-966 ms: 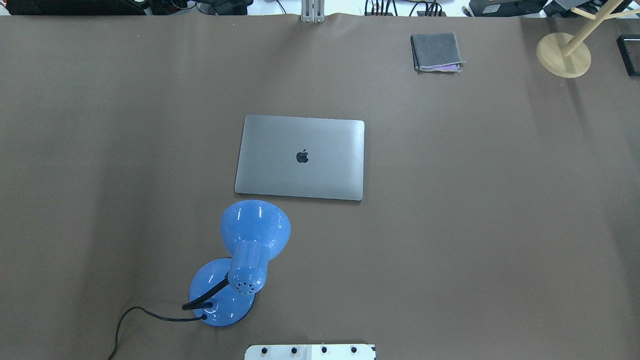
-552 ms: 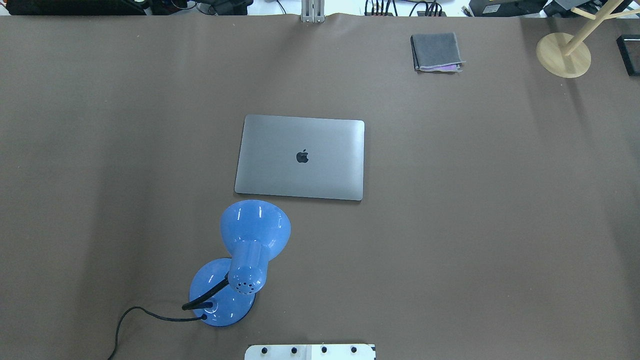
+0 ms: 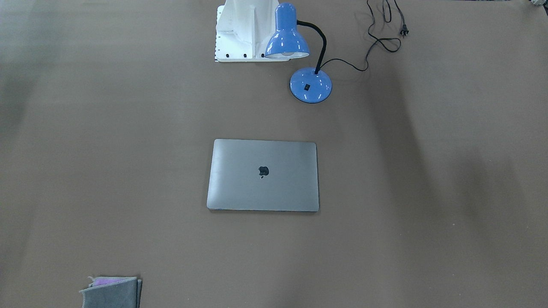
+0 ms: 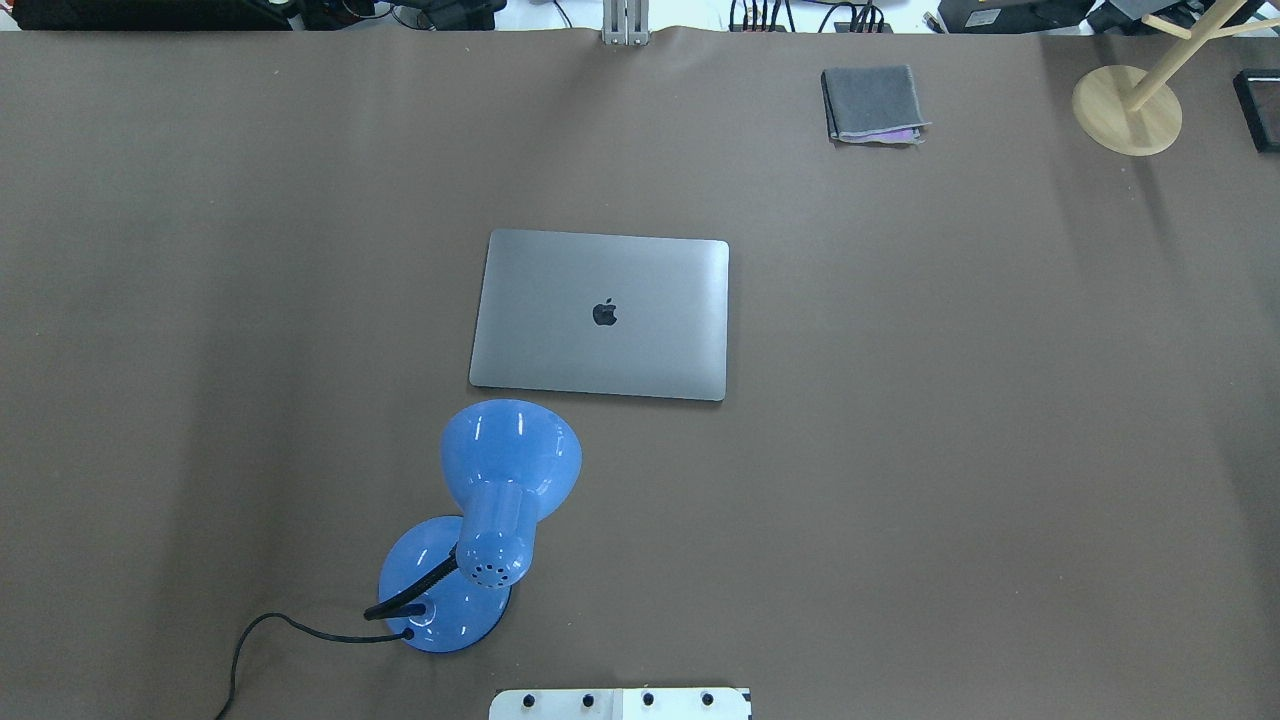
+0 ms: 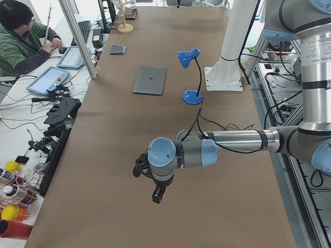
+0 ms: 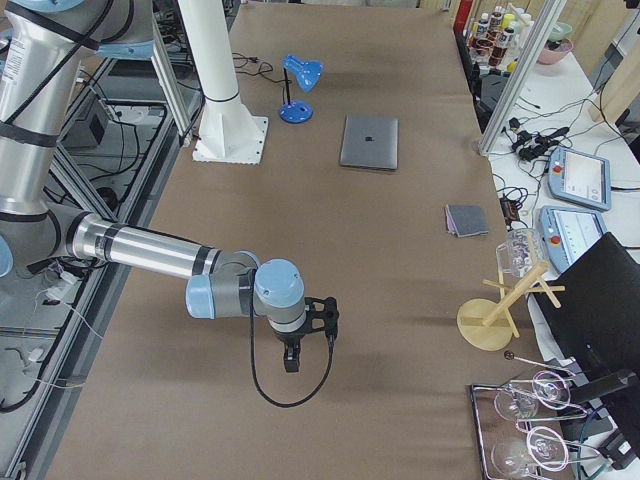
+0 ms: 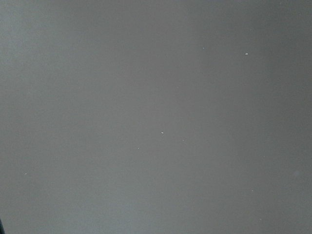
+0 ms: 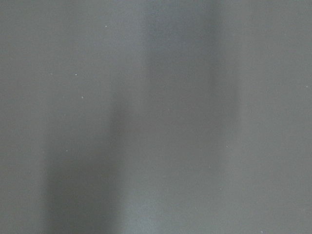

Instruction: Close laptop

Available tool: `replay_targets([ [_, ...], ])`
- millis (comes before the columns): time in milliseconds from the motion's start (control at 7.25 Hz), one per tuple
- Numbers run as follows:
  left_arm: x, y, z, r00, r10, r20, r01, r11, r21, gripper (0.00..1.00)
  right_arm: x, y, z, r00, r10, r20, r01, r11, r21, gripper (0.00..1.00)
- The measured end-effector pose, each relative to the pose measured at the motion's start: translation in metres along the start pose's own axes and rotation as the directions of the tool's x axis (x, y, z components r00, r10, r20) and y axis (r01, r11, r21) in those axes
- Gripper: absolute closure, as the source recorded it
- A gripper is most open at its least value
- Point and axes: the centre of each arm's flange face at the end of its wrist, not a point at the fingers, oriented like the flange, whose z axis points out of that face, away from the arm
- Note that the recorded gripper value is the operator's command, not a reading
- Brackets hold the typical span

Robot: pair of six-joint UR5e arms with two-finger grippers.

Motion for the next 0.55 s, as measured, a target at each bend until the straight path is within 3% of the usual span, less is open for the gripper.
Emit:
replay_targets([
  [552, 0.0011, -0.001, -0.0016, 1.0, 0.003, 0.002, -0.003, 1.0, 0.003, 0.01, -0.0008, -0.0016, -0.0006, 1.0, -0.003, 0.001, 0.003, 1.0, 0.002, 0.0],
])
